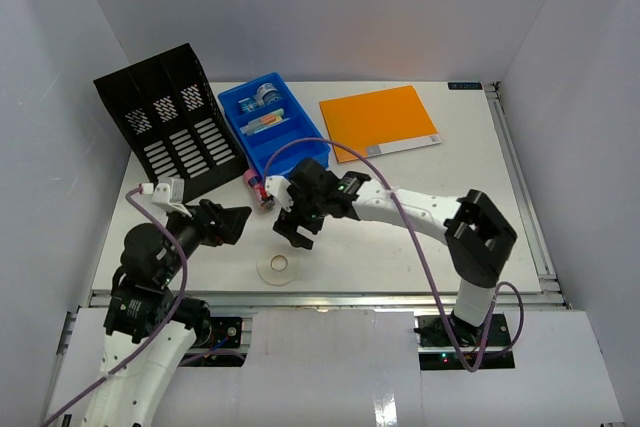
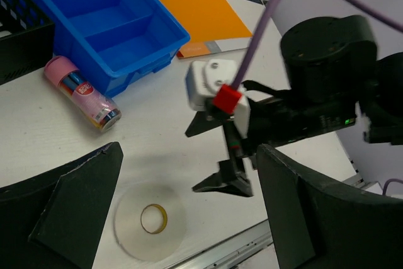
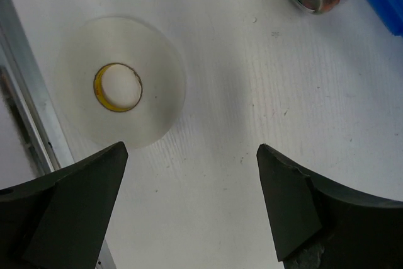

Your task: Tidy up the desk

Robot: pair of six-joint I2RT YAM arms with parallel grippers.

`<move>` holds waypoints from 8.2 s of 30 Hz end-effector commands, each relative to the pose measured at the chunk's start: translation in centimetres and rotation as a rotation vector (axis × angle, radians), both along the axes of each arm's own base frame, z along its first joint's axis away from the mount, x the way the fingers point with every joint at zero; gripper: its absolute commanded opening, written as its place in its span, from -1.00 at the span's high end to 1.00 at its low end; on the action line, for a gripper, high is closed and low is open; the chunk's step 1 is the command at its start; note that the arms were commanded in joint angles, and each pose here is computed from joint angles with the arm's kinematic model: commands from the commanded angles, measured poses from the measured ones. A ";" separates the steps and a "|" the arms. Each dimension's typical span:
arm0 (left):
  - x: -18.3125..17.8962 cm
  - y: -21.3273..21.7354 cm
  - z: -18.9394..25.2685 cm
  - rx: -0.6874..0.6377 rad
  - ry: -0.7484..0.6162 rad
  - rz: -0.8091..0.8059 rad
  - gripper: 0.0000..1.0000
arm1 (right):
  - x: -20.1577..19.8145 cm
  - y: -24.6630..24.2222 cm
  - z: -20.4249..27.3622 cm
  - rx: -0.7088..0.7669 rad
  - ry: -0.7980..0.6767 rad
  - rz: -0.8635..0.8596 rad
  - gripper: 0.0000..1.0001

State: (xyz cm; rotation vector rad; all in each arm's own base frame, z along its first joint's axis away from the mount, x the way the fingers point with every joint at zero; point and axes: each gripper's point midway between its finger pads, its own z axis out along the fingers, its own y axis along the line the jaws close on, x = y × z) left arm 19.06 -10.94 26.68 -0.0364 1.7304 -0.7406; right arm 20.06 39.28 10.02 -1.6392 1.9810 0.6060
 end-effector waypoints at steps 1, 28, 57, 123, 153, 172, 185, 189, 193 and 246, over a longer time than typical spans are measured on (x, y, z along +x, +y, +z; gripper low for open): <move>-1.6 1.5 0.4 -0.093 0.059 0.097 -0.96 | 0.4 3.3 -0.1 -0.020 -0.053 -0.096 -0.80; -4.4 1.2 -1.1 -0.245 0.099 0.080 -0.96 | -2.2 2.8 -8.7 -0.209 -0.041 -0.045 -0.52; -1.9 -4.4 -9.5 -0.375 0.477 -0.112 -0.96 | 0.7 -3.1 -0.6 0.007 -0.038 -0.087 0.56; 12.9 -7.7 -5.3 0.316 0.334 -0.204 1.00 | 3.7 -16.4 14.2 0.514 -0.090 0.095 -0.90; 32.0 -6.7 -10.8 0.855 0.133 -0.353 0.48 | 3.9 -22.1 10.7 0.607 -0.060 -0.058 -0.87; 30.3 -3.6 -1.1 0.562 0.099 0.026 -0.84 | 4.5 -22.9 9.7 0.598 -0.040 -0.097 -0.85; 13.2 -2.0 -8.3 -0.204 0.472 0.244 -0.66 | 4.9 -23.2 9.1 0.593 -0.021 -0.122 -0.84; 11.5 -2.0 -10.1 -0.312 0.533 0.271 -0.52 | 5.0 -23.3 9.0 0.591 -0.020 -0.129 -0.85; 11.4 -1.1 -13.1 -0.274 0.615 0.341 -0.47 | 5.1 -23.5 9.0 0.592 -0.021 -0.135 -0.84; 15.4 -1.0 -21.9 -0.068 0.807 0.341 -0.41 | 5.2 -23.7 9.2 0.601 -0.015 -0.146 -0.82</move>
